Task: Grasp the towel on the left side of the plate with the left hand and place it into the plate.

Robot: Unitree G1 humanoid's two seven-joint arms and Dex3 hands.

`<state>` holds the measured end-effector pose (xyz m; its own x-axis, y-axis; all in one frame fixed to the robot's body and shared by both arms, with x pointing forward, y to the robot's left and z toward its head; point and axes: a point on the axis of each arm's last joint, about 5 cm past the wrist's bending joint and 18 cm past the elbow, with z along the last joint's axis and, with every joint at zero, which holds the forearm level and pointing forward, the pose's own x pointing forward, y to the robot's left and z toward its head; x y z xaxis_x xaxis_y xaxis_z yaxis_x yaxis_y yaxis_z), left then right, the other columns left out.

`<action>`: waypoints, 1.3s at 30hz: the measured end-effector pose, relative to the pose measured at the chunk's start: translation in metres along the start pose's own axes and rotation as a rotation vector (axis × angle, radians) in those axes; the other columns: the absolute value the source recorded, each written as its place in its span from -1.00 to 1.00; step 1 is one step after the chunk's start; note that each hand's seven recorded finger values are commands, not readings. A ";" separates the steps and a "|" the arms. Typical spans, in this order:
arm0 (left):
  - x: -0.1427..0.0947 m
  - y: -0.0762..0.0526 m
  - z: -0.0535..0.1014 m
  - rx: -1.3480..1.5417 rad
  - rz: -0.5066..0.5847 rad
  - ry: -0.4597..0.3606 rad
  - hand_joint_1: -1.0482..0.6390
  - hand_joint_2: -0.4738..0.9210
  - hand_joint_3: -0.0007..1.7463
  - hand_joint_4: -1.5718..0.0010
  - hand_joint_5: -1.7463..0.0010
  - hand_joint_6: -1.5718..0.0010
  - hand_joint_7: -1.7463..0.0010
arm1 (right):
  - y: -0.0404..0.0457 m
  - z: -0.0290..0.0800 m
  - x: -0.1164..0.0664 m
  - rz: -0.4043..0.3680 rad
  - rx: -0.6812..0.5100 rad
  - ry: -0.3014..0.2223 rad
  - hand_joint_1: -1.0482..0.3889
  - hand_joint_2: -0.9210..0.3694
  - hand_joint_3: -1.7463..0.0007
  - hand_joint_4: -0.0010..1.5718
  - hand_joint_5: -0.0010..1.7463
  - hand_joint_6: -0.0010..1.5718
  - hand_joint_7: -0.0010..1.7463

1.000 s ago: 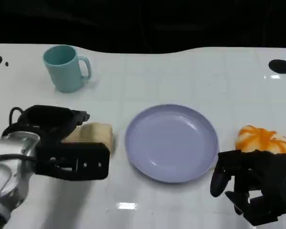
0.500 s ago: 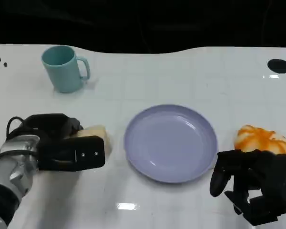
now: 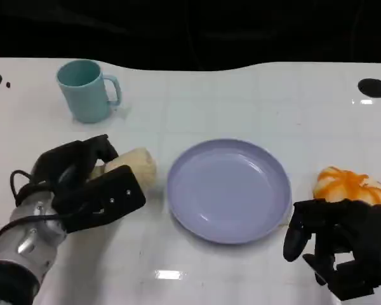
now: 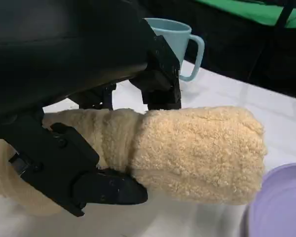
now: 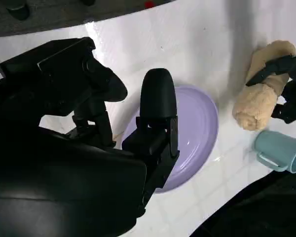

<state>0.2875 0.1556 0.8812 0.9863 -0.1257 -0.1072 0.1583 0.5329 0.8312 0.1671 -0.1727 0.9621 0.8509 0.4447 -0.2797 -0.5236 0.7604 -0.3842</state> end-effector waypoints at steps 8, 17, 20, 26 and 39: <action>-0.004 0.015 0.016 -0.021 0.075 -0.090 0.05 0.52 0.12 -0.12 -1.00 0.14 -1.00 | -0.0008 0.000 -0.001 0.000 0.005 -0.001 0.50 -0.51 -0.16 -0.11 0.90 -0.13 0.65; -0.012 0.026 0.056 0.022 0.060 -0.362 0.00 0.48 0.09 -0.10 -1.00 0.21 -1.00 | -0.0009 0.000 -0.001 0.003 0.010 -0.004 0.50 -0.50 -0.17 -0.10 0.91 -0.13 0.65; -0.012 0.021 0.068 0.035 0.025 -0.404 0.02 0.41 0.13 -0.12 -1.00 0.20 -1.00 | -0.0008 0.000 -0.001 0.003 0.011 -0.003 0.50 -0.49 -0.18 -0.10 0.91 -0.13 0.65; -0.008 0.013 0.095 0.081 -0.027 -0.468 -0.01 0.39 0.12 -0.10 -1.00 0.22 -1.00 | -0.0006 0.000 -0.001 0.004 0.011 -0.003 0.49 -0.49 -0.19 -0.11 0.91 -0.13 0.64; -0.003 0.000 0.124 0.139 -0.168 -0.477 -0.05 0.89 -0.67 0.27 -0.47 0.12 0.65 | -0.0001 0.000 -0.002 0.005 0.011 -0.004 0.50 -0.50 -0.18 -0.12 0.92 -0.13 0.63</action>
<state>0.2786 0.0524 0.9493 0.8116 -0.5841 -0.0117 0.2724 0.3606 0.8921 0.1652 -0.1740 0.9625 0.8486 0.4499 -0.2782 -0.5271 0.7634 -0.3732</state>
